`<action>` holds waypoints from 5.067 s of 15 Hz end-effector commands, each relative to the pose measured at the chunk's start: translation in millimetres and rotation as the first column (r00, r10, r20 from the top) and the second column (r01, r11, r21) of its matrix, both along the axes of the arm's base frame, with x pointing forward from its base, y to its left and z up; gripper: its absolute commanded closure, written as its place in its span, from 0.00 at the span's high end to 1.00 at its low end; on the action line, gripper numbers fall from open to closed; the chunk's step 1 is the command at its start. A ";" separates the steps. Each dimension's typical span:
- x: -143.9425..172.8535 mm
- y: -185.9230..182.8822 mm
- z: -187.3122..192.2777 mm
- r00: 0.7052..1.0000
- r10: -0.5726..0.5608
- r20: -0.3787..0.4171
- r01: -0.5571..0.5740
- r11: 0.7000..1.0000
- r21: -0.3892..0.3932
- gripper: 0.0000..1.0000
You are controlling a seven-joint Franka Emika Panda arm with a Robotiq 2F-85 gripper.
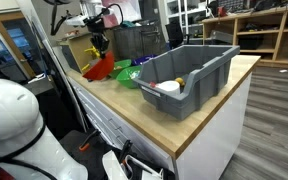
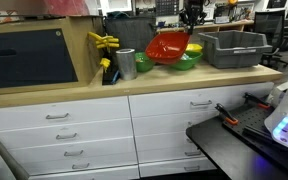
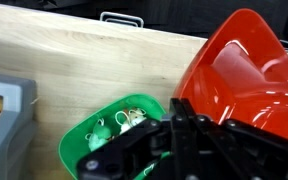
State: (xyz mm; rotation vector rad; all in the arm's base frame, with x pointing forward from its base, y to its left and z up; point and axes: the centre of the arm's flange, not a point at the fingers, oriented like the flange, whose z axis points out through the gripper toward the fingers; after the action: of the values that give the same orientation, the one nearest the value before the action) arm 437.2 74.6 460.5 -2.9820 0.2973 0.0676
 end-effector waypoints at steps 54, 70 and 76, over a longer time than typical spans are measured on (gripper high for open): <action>-27.8 13.2 126.7 0.977 0.191 -0.098 -0.209 0.949 -0.236 1.00; -31.9 17.7 153.2 0.980 0.189 -0.055 -0.197 0.954 -0.226 1.00; -31.8 17.7 153.2 0.980 0.189 -0.055 -0.197 0.954 -0.226 1.00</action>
State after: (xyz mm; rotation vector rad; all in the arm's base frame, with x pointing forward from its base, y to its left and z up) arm 405.4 92.4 613.7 -3.2351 0.0154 0.1108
